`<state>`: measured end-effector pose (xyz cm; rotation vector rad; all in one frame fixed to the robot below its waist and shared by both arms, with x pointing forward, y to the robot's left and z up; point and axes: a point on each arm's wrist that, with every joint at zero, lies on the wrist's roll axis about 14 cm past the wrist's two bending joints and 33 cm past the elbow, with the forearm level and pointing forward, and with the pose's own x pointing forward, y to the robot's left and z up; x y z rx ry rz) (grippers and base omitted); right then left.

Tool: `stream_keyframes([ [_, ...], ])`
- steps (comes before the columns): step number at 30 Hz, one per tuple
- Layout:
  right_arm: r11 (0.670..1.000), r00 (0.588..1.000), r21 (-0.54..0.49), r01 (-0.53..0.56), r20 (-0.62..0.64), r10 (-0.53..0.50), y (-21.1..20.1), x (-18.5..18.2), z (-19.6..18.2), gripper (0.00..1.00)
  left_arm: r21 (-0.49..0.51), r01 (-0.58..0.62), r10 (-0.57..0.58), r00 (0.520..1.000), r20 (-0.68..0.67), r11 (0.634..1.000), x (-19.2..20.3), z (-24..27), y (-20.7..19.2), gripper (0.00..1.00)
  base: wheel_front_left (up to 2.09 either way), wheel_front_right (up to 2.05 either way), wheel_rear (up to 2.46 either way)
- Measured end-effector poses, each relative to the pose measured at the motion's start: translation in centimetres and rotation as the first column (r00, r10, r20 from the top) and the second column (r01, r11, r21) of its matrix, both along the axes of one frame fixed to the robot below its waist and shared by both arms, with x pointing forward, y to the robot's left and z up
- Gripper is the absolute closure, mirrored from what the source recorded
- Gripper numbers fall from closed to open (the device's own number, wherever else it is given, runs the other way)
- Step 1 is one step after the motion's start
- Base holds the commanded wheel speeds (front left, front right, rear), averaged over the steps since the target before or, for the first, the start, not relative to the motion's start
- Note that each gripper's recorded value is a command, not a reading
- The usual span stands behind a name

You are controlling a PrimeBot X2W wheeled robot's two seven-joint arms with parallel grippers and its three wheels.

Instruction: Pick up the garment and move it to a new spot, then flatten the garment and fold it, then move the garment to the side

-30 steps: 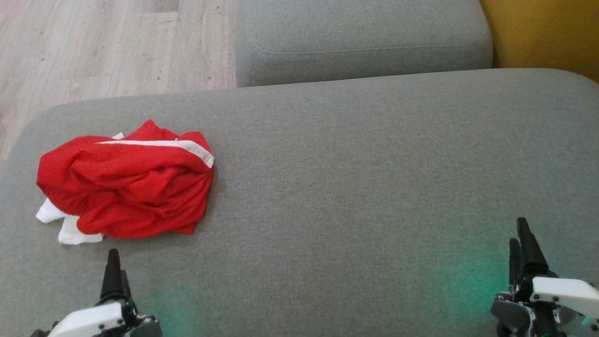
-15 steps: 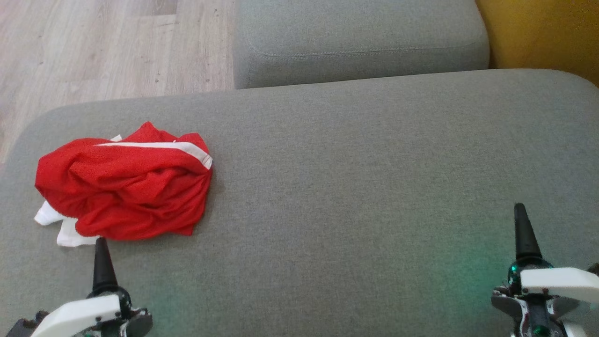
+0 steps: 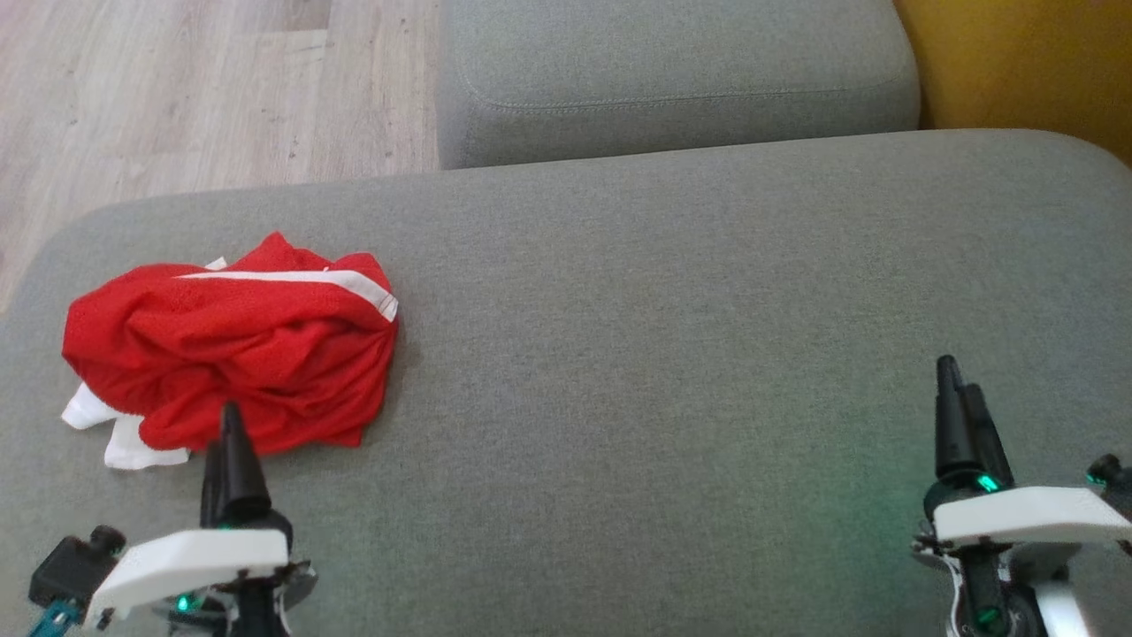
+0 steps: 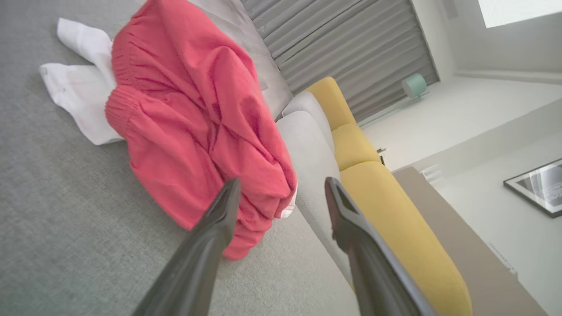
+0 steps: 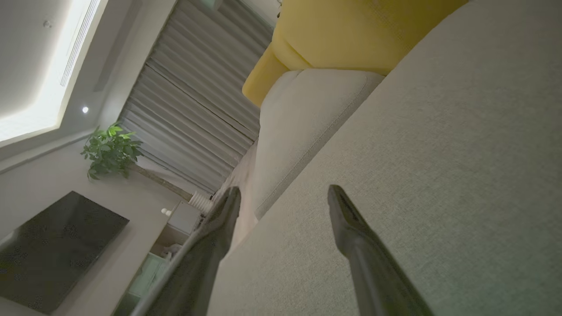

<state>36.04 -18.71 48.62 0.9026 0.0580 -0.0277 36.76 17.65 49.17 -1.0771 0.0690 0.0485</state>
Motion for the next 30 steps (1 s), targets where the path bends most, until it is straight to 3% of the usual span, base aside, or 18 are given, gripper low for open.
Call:
stream_keyframes([
  [5, 0.994, 1.0, -0.104, -0.016, 0.017, 0.018, 0.3, 0.1, 0.5, 0.0, 0.111, 0.037, -0.04, 0.999, 0.022, 0.993, 0.1, 0.7, -1.2, 0.0, 0.0, 0.0, 0.0],
  [12, 0.972, 0.998, -0.233, -0.032, 0.039, 0.043, 0.9, 0.2, 1.1, 0.0, 0.281, 0.089, -0.101, 0.995, 0.027, 0.956, 0.0, 0.8, -3.0, 0.0, 0.0, 0.0, 0.0],
  [19, 0.941, 0.997, -0.336, -0.04, 0.042, 0.058, 1.1, 0.1, 1.1, 0.0, 0.487, 0.172, -0.189, 0.982, -0.014, 0.856, -0.4, -0.1, -5.1, 0.0, 0.0, 0.0, 0.0],
  [30, 0.873, 0.994, -0.483, -0.06, 0.051, 0.096, 1.9, 0.0, 1.3, 0.0, 0.623, 0.195, -0.236, 0.972, -0.018, 0.758, 0.1, 0.2, -7.0, 0.0, 0.0, 0.0, 0.0],
])
